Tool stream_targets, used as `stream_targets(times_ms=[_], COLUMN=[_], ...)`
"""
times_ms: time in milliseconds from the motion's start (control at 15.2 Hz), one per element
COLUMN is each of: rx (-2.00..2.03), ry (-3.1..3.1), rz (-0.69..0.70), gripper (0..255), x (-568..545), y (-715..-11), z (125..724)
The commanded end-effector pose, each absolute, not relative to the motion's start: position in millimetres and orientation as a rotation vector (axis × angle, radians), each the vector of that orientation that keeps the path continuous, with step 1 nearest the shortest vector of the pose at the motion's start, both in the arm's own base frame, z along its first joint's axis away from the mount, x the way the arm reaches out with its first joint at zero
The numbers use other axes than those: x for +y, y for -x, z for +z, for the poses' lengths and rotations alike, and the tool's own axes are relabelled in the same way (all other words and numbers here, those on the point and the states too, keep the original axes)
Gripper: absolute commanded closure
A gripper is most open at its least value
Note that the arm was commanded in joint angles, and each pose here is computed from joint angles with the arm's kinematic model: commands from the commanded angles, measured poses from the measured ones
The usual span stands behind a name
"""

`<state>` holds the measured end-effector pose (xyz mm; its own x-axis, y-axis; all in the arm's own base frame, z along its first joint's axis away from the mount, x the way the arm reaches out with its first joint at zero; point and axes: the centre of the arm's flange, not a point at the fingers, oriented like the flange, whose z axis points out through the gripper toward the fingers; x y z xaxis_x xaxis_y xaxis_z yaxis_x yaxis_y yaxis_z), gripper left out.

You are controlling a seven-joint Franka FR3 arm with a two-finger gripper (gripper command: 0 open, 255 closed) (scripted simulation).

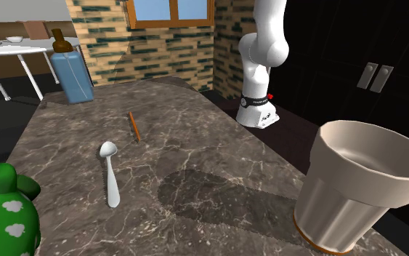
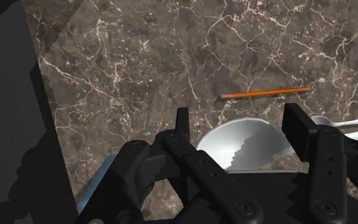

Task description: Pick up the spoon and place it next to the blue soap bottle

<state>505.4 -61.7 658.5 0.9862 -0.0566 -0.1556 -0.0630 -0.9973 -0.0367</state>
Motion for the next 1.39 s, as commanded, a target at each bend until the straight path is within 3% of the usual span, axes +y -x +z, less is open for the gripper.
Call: stream_targets(times_ms=[0, 726, 1320], rx=[0.091, 0.091, 0.091], ry=[3.090, 3.090, 3.090], rz=[0.240, 0.240, 0.240], gripper=[255, 255, 255], x=[-87.3, -232.0, -232.0], y=[-510.8, -546.8, -546.8], z=[655.2, 655.4, 607.9])
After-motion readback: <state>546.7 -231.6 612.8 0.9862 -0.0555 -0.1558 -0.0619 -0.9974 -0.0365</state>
